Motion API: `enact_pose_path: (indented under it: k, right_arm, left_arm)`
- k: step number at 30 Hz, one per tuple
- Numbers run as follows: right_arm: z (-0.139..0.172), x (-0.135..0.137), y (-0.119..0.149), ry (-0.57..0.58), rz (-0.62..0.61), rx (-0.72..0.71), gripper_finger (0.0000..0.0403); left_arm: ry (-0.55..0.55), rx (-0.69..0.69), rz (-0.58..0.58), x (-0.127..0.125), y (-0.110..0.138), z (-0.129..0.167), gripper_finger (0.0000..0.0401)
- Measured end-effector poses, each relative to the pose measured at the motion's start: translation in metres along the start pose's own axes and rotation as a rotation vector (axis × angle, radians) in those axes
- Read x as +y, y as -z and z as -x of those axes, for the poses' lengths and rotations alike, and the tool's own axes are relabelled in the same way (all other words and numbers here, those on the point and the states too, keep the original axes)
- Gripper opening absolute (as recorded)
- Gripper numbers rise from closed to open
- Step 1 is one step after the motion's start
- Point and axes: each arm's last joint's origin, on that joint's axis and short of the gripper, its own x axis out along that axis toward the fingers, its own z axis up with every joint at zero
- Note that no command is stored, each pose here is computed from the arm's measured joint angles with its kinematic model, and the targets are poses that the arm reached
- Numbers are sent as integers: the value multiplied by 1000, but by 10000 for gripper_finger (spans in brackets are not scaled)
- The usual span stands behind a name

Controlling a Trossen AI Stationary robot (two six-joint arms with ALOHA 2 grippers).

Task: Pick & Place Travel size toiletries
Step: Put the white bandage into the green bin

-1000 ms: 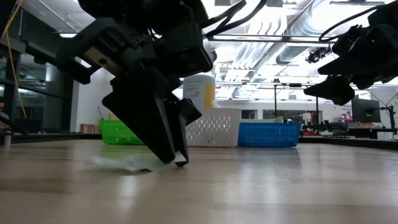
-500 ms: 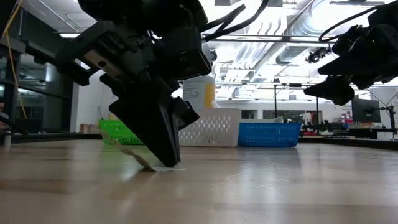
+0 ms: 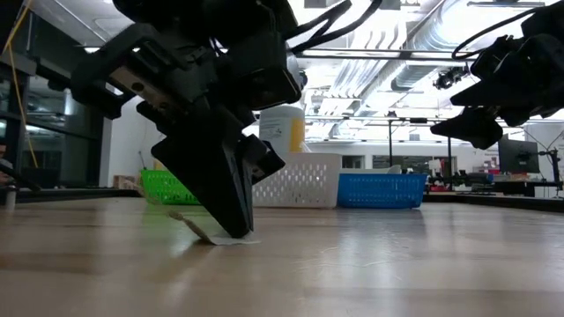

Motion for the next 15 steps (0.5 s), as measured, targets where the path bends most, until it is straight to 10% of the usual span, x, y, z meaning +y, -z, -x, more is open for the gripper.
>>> enact_pose_path:
  k: [15]
  right_arm:
    - [0, 0, 0, 0, 0, -2, 346]
  left_arm:
    - [-182, 76, -25, -16, -5, 34, 0]
